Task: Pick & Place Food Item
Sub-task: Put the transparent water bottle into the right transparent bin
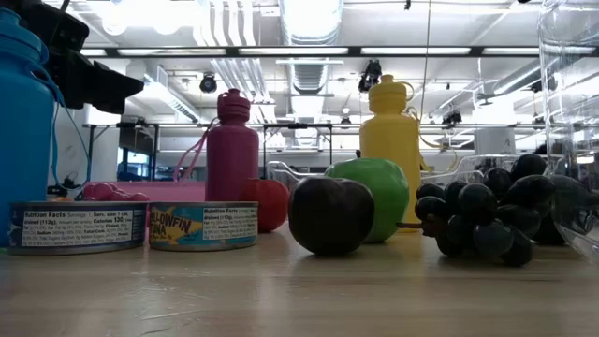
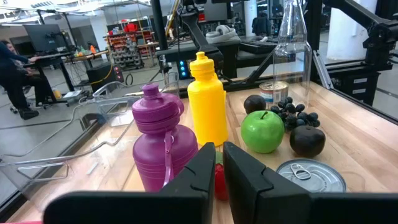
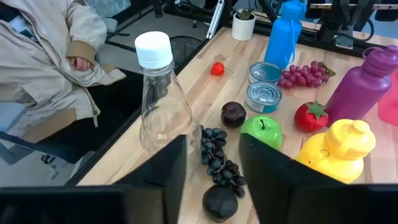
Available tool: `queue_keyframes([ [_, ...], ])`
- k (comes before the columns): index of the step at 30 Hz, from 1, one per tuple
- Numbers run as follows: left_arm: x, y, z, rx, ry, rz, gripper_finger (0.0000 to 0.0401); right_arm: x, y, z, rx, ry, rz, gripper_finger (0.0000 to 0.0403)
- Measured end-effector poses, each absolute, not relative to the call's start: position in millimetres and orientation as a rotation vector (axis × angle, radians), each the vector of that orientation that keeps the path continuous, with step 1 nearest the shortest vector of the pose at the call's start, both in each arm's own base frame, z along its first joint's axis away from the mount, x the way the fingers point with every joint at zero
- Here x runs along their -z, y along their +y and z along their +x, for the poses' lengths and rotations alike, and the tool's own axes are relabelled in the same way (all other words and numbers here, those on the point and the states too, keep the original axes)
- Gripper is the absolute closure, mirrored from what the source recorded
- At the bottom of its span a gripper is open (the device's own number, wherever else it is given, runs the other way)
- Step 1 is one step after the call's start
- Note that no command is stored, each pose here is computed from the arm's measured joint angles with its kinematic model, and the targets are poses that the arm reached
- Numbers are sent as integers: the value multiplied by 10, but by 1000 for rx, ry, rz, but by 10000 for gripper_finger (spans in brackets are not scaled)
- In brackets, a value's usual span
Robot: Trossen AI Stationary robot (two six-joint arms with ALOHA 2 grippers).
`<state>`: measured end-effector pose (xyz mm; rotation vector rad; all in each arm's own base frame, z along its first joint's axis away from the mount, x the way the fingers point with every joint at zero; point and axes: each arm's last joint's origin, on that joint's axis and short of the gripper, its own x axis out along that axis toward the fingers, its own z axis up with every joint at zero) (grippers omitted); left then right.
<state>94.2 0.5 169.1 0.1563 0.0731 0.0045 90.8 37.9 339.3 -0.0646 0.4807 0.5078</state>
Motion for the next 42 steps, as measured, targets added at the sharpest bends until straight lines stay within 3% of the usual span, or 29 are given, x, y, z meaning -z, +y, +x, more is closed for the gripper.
queue_keyframes([
  [11,-1691,4,942,-4,74,156,366,-3393,379,908,-524,464,-131,115],
  [20,-1691,4,942,-4,73,156,366,-3392,378,908,-529,458,-156,27],
  [25,-1692,5,942,-5,73,156,366,-3392,378,908,-529,458,-155,5],
  [42,-1691,5,942,-5,73,156,366,-3389,378,907,-526,465,-146,3],
])
